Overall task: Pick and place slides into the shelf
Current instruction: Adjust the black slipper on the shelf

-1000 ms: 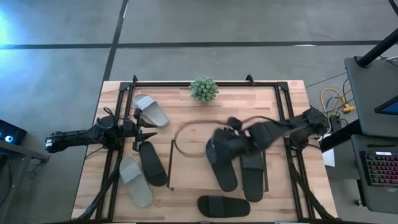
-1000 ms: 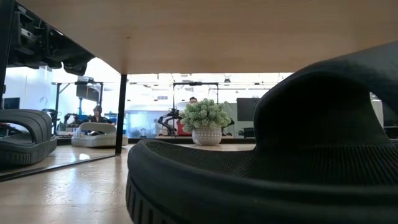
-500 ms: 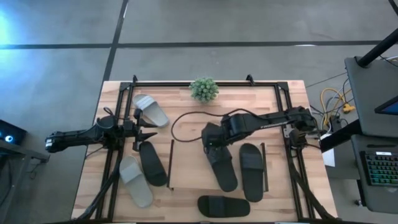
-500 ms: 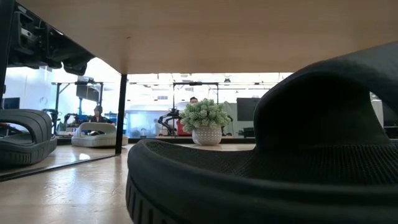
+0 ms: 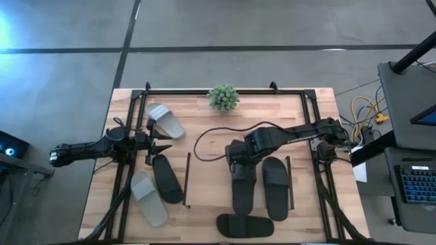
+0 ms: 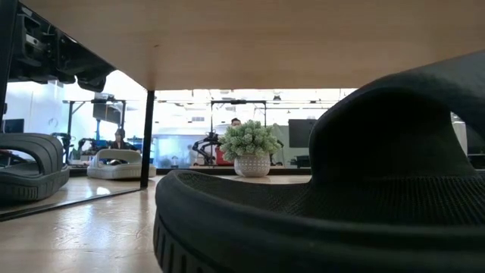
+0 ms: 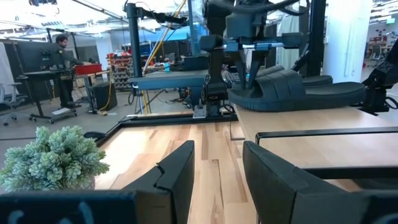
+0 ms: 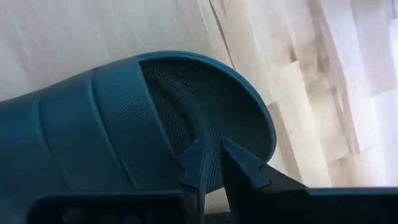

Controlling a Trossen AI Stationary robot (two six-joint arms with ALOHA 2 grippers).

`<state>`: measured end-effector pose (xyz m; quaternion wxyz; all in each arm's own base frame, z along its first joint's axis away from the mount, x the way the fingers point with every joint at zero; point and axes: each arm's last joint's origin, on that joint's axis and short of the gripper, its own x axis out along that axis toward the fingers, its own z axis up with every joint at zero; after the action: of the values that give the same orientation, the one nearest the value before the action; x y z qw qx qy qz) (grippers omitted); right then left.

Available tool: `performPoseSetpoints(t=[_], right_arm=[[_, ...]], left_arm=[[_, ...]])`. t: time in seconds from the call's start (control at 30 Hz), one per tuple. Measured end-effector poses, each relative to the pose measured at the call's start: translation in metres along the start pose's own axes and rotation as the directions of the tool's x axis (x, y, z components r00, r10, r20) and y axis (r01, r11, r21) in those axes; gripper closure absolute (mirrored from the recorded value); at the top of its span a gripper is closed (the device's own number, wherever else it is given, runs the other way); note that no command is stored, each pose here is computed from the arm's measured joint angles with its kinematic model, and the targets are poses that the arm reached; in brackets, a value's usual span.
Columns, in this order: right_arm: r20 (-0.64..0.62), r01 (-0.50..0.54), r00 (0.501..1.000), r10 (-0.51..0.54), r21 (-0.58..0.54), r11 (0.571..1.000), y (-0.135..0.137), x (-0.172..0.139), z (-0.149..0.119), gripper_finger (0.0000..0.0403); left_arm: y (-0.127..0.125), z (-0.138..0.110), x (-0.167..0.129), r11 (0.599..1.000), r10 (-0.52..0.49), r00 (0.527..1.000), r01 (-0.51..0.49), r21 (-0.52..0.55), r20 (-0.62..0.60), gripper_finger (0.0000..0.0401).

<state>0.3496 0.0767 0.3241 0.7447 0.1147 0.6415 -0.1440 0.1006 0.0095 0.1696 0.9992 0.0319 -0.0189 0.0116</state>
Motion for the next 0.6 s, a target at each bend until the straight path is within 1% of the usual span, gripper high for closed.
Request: performPoseSetpoints(t=[0.1, 0.17, 0.23, 0.33, 0.4, 0.47, 0.6], right_arm=[[0.094, 0.069, 0.993, -0.070, 0.007, 0.998, 0.002, -0.010, 0.000, 0.0363], [0.164, 0.076, 0.984, -0.077, 0.013, 0.997, 0.003, -0.020, 0.003, 0.0363], [0.229, 0.011, 0.973, -0.011, 0.003, 1.000, 0.006, -0.030, 0.009, 0.0364], [0.278, -0.135, 0.951, 0.138, -0.032, 0.990, 0.011, -0.035, 0.021, 0.0369], [0.266, -0.203, 0.940, 0.213, -0.065, 0.977, 0.017, -0.030, 0.027, 0.0373], [0.226, -0.242, 0.939, 0.257, -0.096, 0.966, 0.023, -0.021, 0.031, 0.0375], [0.146, -0.262, 0.947, 0.285, -0.158, 0.952, 0.035, -0.001, 0.037, 0.0376]], left_arm=[[0.000, 0.000, 0.000, 1.000, 0.000, 1.000, 0.000, 0.000, -0.001, 0.0278], [0.000, 0.000, 0.000, 1.000, 0.000, 1.000, 0.000, 0.000, -0.001, 0.0278], [0.000, 0.000, 0.000, 1.000, 0.000, 1.000, 0.000, 0.000, -0.001, 0.0278], [0.000, 0.000, 0.000, 1.000, 0.000, 1.000, 0.000, 0.000, -0.001, 0.0278], [0.000, 0.000, 0.000, 1.000, 0.000, 1.000, 0.000, 0.000, -0.001, 0.0278], [0.000, 0.000, 0.000, 1.000, 0.000, 1.000, 0.000, 0.000, -0.001, 0.0278], [0.000, 0.000, 0.000, 1.000, 0.000, 1.000, 0.000, 0.000, 0.000, 0.0278]])
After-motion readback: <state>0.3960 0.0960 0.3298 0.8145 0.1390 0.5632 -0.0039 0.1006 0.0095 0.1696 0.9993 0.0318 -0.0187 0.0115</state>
